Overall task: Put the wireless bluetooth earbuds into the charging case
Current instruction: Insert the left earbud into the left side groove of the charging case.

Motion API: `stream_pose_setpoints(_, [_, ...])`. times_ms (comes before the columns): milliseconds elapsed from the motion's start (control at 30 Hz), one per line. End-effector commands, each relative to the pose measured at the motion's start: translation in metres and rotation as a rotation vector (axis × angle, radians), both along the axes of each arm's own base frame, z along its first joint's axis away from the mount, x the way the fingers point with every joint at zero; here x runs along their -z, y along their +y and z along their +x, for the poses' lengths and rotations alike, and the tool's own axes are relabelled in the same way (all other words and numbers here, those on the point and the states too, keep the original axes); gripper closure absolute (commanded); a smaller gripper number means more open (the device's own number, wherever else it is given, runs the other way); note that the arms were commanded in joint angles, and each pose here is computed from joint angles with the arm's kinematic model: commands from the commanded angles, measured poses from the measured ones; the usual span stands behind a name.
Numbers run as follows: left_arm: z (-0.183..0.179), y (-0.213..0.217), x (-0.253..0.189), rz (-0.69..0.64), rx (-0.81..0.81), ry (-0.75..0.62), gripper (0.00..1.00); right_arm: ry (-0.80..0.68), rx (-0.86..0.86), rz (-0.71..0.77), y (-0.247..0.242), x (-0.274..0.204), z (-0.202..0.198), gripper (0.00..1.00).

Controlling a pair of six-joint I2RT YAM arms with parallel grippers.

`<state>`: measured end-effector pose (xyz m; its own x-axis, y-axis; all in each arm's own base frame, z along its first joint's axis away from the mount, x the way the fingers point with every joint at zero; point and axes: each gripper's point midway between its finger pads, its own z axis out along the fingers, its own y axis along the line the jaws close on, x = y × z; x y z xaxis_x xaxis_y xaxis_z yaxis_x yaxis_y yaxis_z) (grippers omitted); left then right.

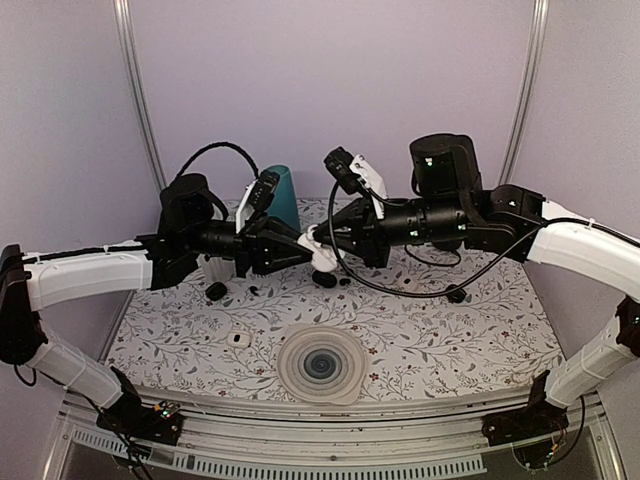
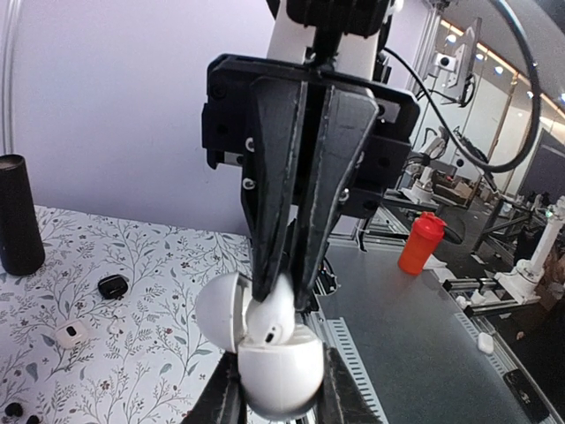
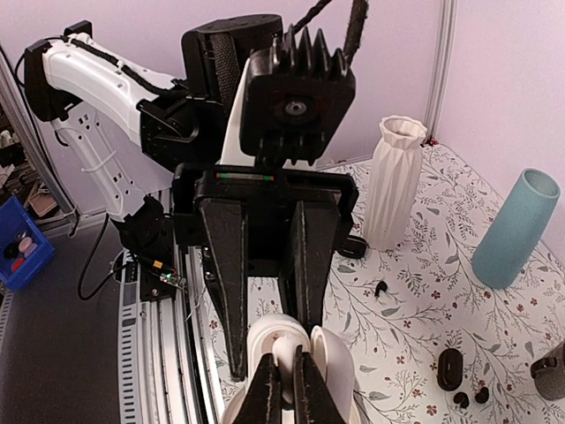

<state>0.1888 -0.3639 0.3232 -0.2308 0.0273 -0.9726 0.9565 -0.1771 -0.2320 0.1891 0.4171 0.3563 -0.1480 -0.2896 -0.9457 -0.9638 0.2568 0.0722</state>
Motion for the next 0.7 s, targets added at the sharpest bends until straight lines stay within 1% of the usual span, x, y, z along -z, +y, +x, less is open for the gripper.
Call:
stream_pose_setpoints(0, [-0.004,-0.003,-0.012,-0.022,0.012,-0.035,1.00,-0.019,-0.004,-0.025,0.007,0.003,-0.001,0.96])
stream_pose_setpoints(233, [-0.004,-0.003,-0.014,-0.028,0.015,-0.035,1.00,-0.016,-0.012,-0.034,0.012,0.008,-0.004,0.96])
stream_pose_setpoints(533, [-0.009,0.002,-0.028,-0.075,0.004,-0.058,1.00,-0.020,0.027,-0.082,0.014,0.020,0.004,0.94])
stream_pose_setpoints(633, [-0.010,0.004,-0.031,-0.088,-0.006,-0.064,1.00,-0.025,0.039,-0.080,0.013,0.018,0.005,0.87])
stream_pose_setpoints(667, [-0.010,0.004,-0.030,-0.089,-0.007,-0.064,1.00,-0.027,0.043,-0.078,0.012,0.018,0.005,0.86])
